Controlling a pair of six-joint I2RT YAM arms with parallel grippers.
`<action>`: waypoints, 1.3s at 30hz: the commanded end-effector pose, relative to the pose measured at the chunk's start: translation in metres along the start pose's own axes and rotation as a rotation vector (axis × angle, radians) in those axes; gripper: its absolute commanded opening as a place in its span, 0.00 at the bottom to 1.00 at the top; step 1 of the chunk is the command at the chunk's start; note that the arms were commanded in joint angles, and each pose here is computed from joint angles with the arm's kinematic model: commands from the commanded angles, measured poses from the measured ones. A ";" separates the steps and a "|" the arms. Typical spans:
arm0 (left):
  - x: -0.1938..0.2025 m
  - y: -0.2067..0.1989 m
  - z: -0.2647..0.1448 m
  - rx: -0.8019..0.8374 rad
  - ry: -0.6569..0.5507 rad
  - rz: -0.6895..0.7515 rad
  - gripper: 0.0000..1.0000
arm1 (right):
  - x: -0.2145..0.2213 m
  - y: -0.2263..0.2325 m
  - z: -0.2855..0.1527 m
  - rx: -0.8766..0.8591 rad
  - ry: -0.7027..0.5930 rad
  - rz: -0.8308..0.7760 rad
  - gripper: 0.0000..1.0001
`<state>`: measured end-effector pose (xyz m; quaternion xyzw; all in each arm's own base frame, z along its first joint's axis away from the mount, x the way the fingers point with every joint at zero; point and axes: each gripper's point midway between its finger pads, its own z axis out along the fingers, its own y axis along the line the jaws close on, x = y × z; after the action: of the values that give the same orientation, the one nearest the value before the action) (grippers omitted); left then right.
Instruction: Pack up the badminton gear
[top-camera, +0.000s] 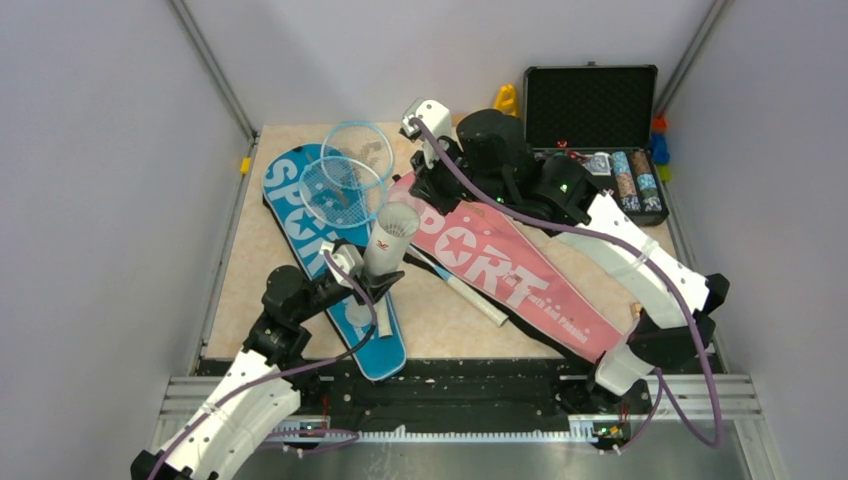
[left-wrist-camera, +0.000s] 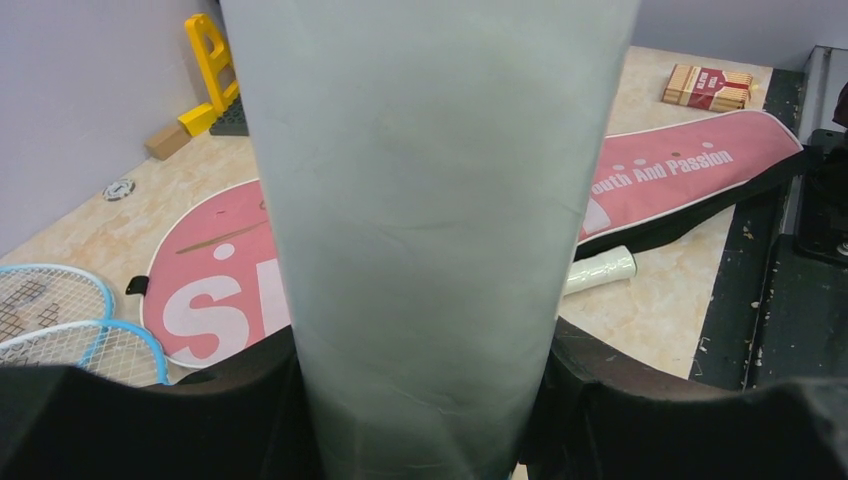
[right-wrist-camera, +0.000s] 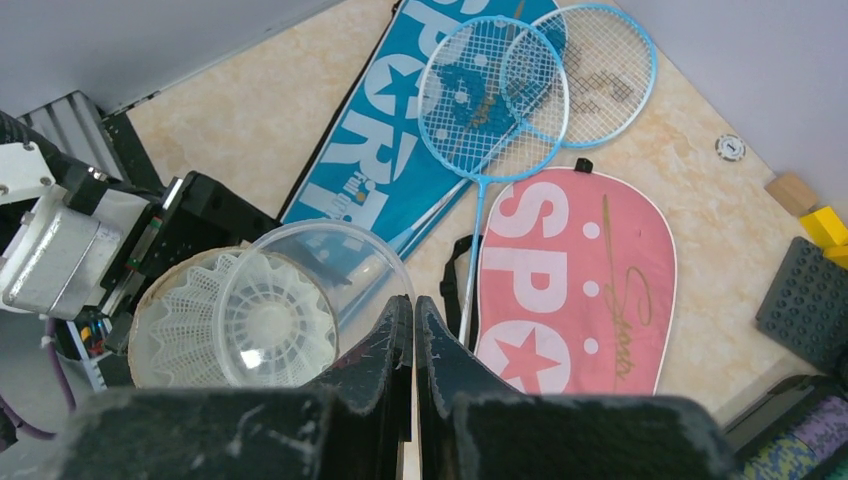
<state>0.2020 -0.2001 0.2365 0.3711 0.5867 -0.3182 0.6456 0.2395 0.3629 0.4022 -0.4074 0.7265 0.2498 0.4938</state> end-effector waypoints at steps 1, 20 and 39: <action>-0.015 -0.004 0.000 0.022 -0.043 0.022 0.52 | 0.007 0.013 0.000 -0.061 0.042 -0.048 0.00; -0.015 -0.001 0.000 0.007 -0.040 0.013 0.53 | -0.007 0.050 -0.008 -0.115 -0.015 -0.144 0.00; -0.018 -0.005 -0.003 0.017 -0.059 0.028 0.57 | 0.003 0.020 -0.008 0.076 0.026 -0.157 0.00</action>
<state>0.1997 -0.1986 0.2377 0.3706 0.5855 -0.3175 0.6474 0.2170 0.3755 0.4062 -0.4480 0.6983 0.1998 0.5212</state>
